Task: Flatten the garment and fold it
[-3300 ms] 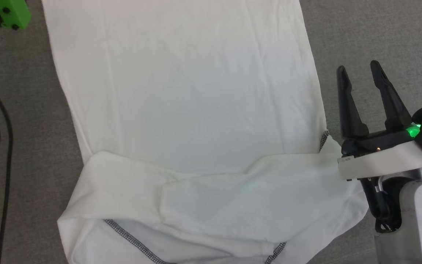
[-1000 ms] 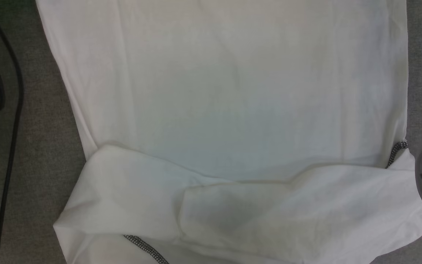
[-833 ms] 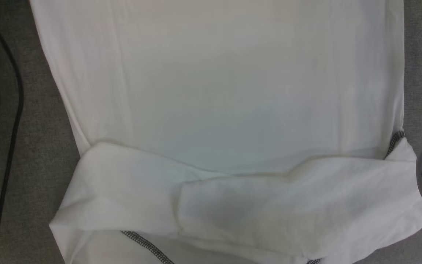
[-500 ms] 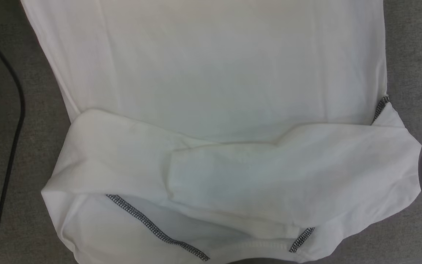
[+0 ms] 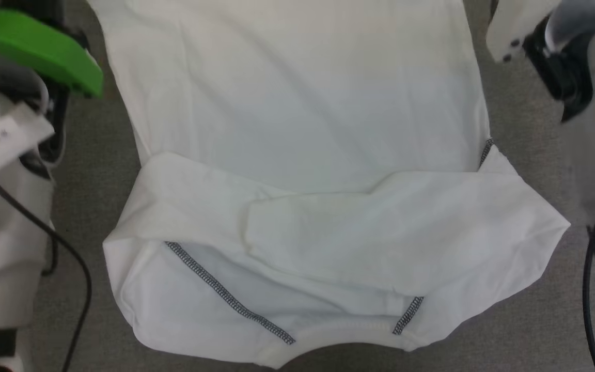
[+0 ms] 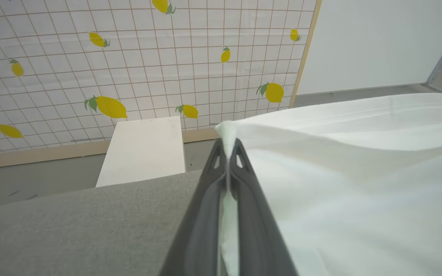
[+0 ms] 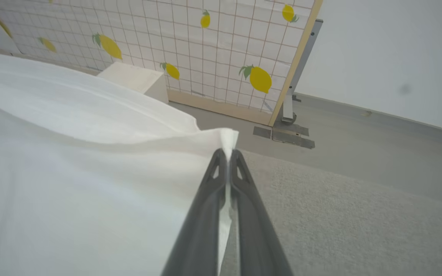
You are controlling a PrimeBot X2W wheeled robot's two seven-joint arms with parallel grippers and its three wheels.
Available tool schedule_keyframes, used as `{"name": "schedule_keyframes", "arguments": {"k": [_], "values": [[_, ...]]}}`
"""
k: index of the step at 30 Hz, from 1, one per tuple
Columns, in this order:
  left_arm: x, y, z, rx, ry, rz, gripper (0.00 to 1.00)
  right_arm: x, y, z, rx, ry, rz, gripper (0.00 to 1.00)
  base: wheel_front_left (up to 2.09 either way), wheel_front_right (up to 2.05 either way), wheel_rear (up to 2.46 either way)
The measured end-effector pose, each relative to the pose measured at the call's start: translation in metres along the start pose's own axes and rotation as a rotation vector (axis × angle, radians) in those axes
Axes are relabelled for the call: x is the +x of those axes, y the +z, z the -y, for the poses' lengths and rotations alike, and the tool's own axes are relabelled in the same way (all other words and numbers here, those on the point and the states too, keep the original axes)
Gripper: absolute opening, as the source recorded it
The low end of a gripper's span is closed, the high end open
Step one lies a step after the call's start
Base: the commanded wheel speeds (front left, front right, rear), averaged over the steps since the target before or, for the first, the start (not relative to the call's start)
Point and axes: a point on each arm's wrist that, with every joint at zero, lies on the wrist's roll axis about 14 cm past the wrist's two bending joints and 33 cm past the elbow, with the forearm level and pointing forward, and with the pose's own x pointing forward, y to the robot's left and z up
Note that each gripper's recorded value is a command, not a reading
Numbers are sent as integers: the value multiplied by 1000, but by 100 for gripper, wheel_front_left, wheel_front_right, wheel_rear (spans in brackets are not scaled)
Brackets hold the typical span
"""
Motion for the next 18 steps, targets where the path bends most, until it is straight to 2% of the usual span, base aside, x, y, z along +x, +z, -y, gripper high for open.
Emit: {"name": "schedule_keyframes", "arguments": {"k": [10, 18], "values": [[-114, 6, 40, -125, -27, -13, 0, -107, 1, -17, 37, 64, 64, 0, 0, 0, 0], [-195, -5, 64, -252, -17, -95, 0, -182, -20, -17, 81, 16, 27, 0, 0, 0, 0]]}}
